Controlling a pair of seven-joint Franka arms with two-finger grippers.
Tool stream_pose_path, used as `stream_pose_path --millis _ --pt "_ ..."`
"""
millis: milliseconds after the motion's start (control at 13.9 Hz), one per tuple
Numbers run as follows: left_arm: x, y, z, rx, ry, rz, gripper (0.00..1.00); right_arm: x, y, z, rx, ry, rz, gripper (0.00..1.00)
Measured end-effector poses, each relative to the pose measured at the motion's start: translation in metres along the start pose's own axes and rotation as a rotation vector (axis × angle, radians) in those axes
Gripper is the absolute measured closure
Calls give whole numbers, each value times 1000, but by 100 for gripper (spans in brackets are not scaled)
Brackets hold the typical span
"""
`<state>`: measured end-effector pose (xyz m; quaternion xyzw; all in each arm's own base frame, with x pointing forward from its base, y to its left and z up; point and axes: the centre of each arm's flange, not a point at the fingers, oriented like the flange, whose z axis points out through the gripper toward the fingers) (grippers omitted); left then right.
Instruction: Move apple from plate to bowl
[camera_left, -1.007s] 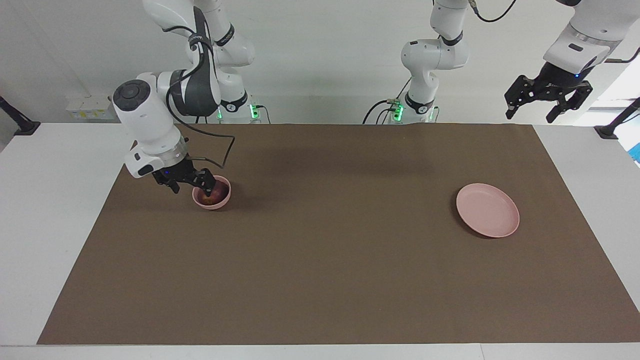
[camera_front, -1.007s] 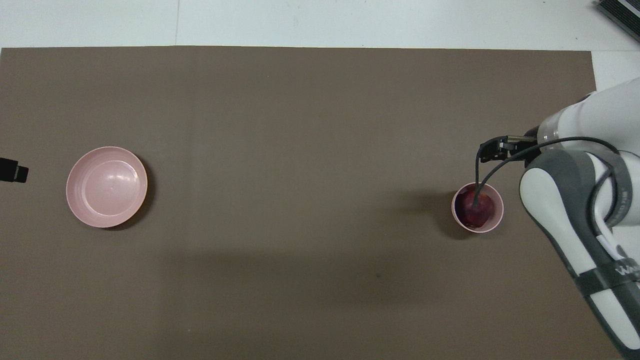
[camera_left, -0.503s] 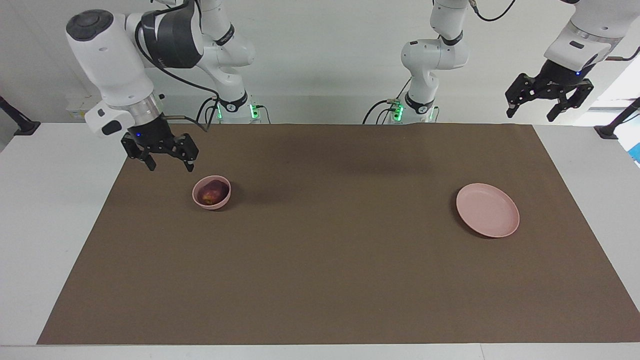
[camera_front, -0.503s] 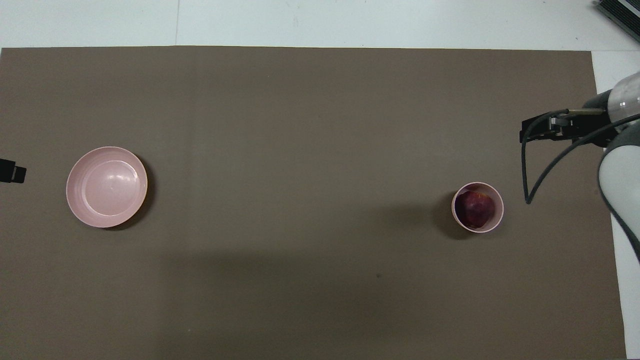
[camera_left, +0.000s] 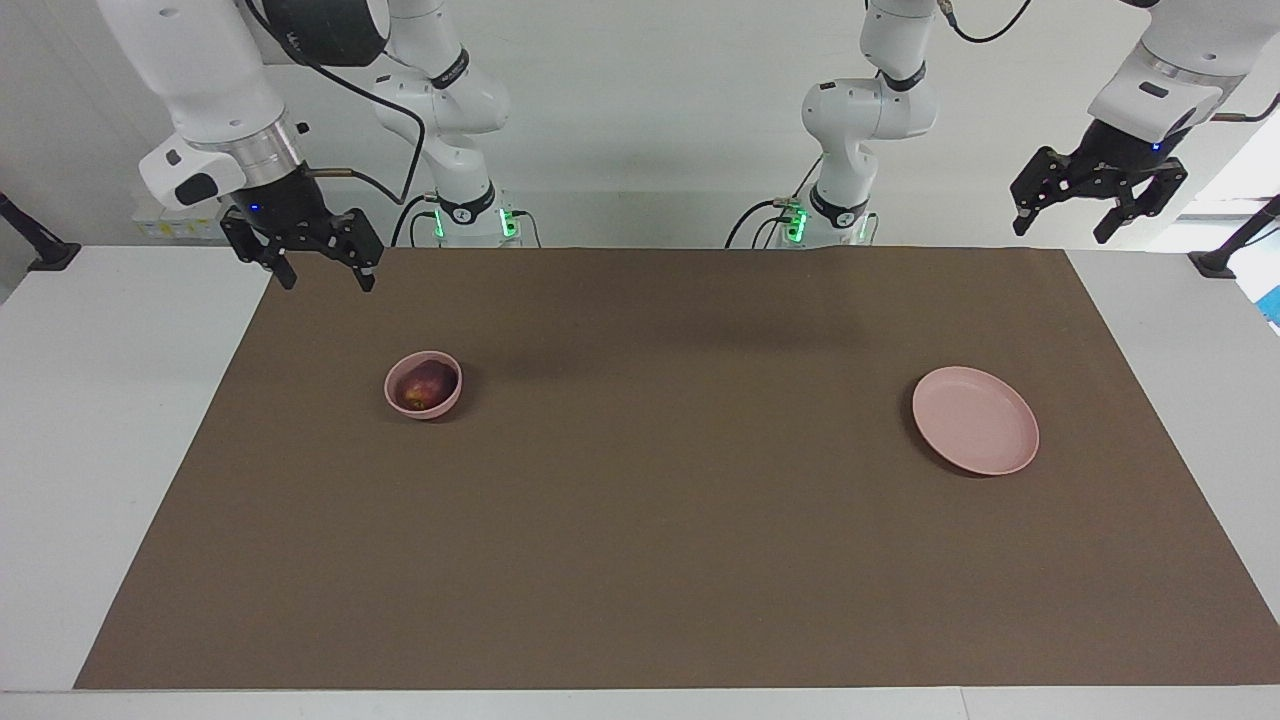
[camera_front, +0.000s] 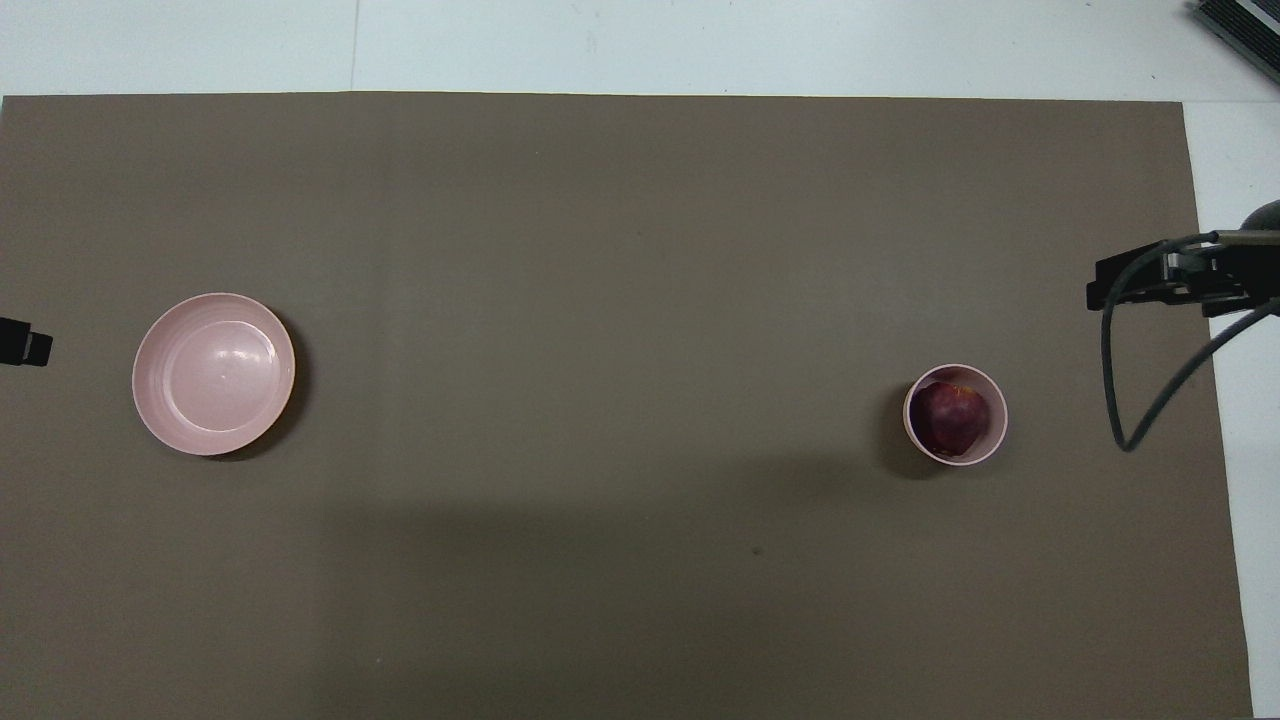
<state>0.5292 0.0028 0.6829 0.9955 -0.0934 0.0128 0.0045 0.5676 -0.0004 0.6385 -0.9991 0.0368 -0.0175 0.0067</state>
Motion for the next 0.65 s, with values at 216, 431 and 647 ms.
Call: stream_pose_path --millis 216,431,647 --pt "0 0 0 0 0 0 0 -1 0 0 0 -3 0 0" --pt "0 0 0 0 0 0 0 -1 0 3 -1 -9 -1 0" --pt "0 0 0 0 0 0 0 -1 -1 4 -1 -10 -2 0"
